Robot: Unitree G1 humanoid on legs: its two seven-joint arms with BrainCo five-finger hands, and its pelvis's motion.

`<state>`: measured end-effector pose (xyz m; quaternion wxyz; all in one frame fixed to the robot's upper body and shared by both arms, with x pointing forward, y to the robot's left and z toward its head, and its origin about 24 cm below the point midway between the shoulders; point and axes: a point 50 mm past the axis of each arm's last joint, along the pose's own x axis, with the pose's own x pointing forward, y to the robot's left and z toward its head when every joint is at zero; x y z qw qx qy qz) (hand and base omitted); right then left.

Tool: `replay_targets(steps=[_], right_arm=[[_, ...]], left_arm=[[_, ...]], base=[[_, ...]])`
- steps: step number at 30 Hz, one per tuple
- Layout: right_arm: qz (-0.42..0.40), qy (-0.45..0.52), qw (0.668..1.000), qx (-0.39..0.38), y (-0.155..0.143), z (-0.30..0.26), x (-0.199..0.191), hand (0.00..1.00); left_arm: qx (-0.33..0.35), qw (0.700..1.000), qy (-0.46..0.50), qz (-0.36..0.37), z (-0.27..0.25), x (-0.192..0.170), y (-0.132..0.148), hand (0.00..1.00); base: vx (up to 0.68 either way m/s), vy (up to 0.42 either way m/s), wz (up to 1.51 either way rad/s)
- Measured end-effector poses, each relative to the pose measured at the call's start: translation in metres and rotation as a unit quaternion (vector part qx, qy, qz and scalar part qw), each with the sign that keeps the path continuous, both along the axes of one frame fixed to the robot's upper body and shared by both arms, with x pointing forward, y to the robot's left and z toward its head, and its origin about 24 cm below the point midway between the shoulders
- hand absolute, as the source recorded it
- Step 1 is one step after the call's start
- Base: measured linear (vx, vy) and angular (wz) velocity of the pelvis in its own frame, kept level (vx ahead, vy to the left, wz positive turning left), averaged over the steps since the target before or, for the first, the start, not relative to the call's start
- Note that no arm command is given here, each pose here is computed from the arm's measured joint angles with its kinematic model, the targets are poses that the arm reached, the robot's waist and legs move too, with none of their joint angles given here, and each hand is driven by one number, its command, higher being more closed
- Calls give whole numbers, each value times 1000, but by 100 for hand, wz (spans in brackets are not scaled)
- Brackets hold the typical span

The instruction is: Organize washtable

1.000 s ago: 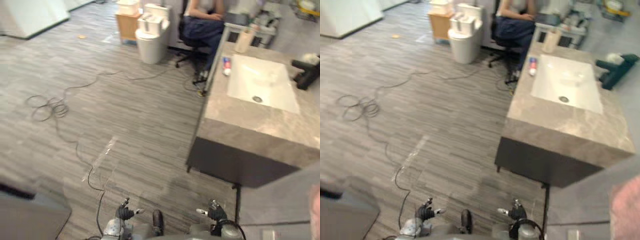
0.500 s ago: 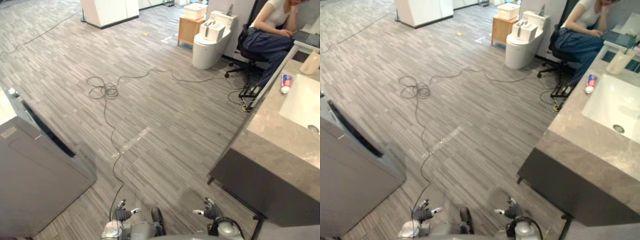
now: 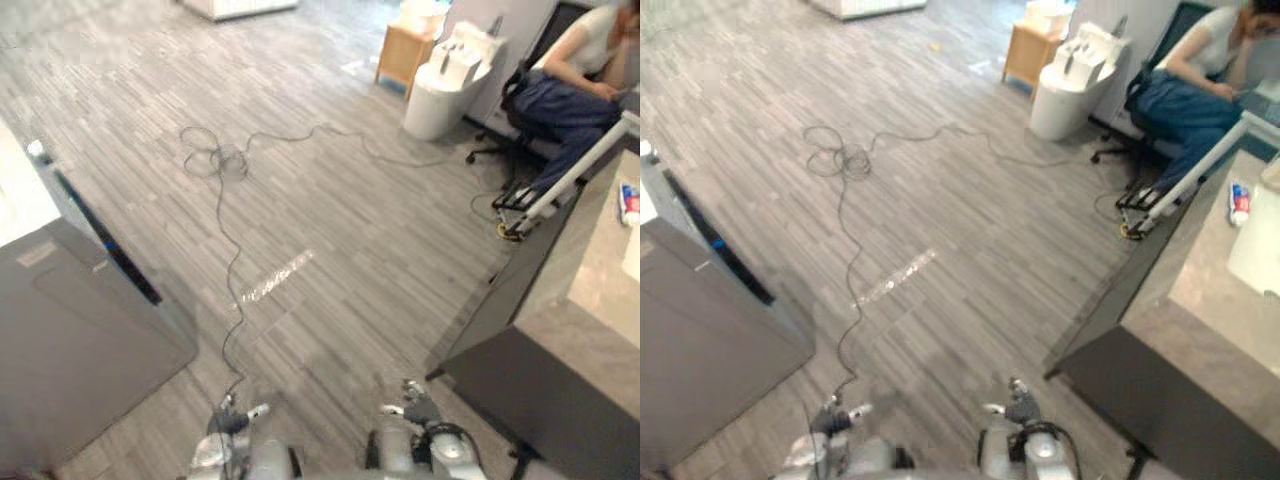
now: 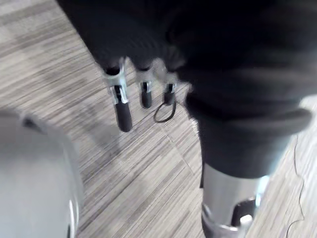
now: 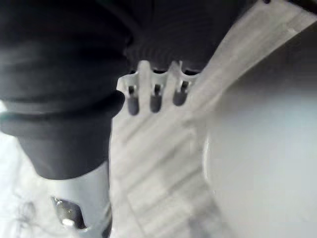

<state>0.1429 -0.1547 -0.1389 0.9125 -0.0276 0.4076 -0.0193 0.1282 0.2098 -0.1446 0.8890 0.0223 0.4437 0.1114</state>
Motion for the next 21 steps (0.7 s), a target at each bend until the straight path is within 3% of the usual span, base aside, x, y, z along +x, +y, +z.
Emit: replay_targets(steps=[2, 8, 15, 21], right_arm=[[-37, 3, 999, 7, -8, -2, -10, 0], [-48, -7, 999, -12, -27, 3, -7, 0], [-56, -29, 998, 7, -12, 9, 14, 0], [-32, -3, 999, 35, 16, 1, -3, 0]], left_arm=[[-15, 1000, -8, -1, 0, 3, -11, 0], [-47, 998, -44, 11, 6, 14, -36, 0], [-53, 996, -71, 19, 10, 18, -39, 0], [-31, 997, -66, 38, 10, 17, -18, 0]], base=[[311, 27, 98], [444, -28, 101], [390, 139, -40], [356, 266, -69]])
